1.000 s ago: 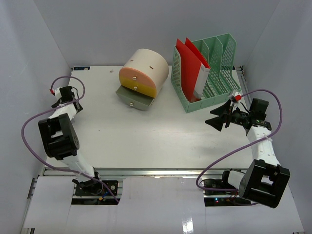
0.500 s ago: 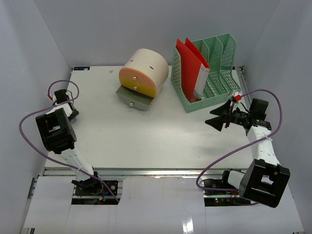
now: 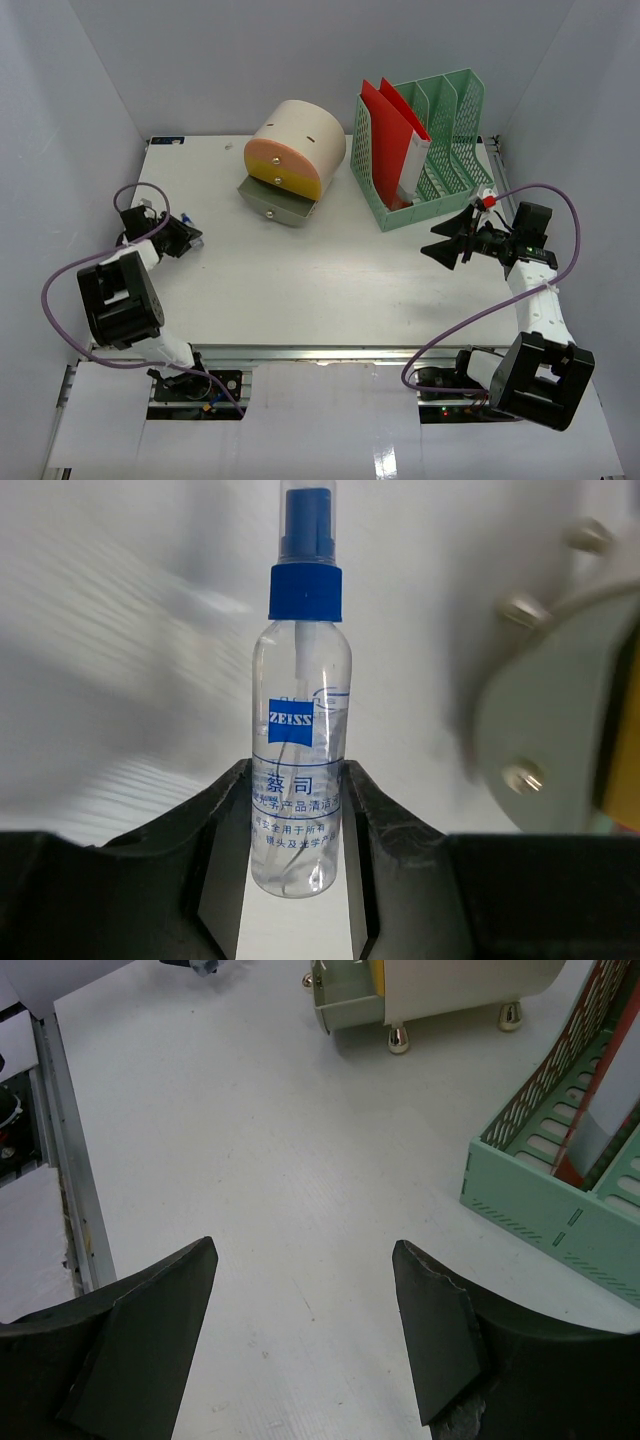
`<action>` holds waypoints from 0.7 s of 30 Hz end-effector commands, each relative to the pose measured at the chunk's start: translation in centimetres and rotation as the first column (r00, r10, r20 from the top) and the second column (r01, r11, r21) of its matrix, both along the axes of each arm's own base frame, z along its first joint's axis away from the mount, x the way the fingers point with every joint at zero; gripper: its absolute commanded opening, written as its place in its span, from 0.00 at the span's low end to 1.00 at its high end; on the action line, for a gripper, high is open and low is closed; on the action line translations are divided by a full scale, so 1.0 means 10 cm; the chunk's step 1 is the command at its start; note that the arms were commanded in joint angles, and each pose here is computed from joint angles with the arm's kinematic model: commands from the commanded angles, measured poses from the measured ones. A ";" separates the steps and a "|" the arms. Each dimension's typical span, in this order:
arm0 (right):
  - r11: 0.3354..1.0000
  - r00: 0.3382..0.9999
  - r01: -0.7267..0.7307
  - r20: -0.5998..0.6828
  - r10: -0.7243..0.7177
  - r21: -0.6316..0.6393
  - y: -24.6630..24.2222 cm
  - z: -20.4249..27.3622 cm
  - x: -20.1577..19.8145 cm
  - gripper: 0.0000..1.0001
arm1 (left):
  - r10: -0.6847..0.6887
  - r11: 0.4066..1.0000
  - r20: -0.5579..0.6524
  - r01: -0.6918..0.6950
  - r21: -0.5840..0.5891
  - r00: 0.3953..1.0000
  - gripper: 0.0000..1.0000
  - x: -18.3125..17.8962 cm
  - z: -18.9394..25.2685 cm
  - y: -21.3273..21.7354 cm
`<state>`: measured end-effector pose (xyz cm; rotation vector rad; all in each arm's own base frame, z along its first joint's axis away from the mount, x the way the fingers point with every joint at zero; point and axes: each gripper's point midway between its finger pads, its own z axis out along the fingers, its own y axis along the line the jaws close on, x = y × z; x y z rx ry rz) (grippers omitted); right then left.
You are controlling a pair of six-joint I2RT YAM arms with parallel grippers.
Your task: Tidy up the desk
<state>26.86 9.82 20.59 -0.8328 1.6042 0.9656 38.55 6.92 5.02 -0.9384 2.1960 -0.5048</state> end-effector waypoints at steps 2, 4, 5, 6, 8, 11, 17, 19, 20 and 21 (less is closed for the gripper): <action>1.000 0.998 -0.022 0.066 0.022 -0.001 0.02 0.20 -0.04 0.77 | -0.193 0.898 0.331 0.302 -0.319 0.924 0.11 -0.14 0.89 -1.17; 1.000 0.997 -0.027 0.069 0.026 0.002 0.03 0.21 -0.05 0.77 | -0.194 0.878 0.367 0.327 -0.349 0.910 0.11 -0.18 1.08 -1.37; 1.000 0.997 -0.029 0.071 0.029 0.004 0.03 0.22 -0.06 0.77 | -0.196 0.867 0.386 0.343 -0.362 0.902 0.11 -0.20 1.19 -1.49; 1.000 0.997 -0.031 0.072 0.030 0.005 0.03 0.22 -0.06 0.77 | -0.198 0.860 0.395 0.353 -0.368 0.897 0.11 -0.19 1.27 -1.58; 0.999 0.997 -0.033 0.076 0.033 0.005 0.04 0.23 -0.07 0.77 | -0.215 0.845 0.414 0.381 -0.377 0.885 0.11 -0.16 1.43 -1.80; 0.999 0.996 -0.033 0.078 0.032 0.004 0.04 0.24 -0.07 0.77 | -0.222 0.833 0.420 0.395 -0.387 0.880 0.11 -0.09 1.57 -2.09; 1.000 0.996 -0.030 0.079 0.030 0.003 0.03 0.24 -0.07 0.77 | -0.140 0.843 0.352 0.298 -0.447 0.925 0.12 0.20 1.55 -2.27; 1.000 0.997 -0.030 0.077 0.030 0.003 0.04 0.23 -0.07 0.77 | -0.106 0.849 0.334 0.260 -0.461 0.937 0.12 0.31 1.54 -2.30; 1.000 0.997 -0.030 0.077 0.029 0.002 0.03 0.23 -0.07 0.77 | -0.088 0.854 0.329 0.241 -0.462 0.940 0.12 0.36 1.54 -2.31; 1.000 0.997 -0.029 0.077 0.028 0.002 0.03 0.23 -0.07 0.77 | -0.075 0.856 0.323 0.227 -0.465 0.943 0.12 0.40 1.55 -2.33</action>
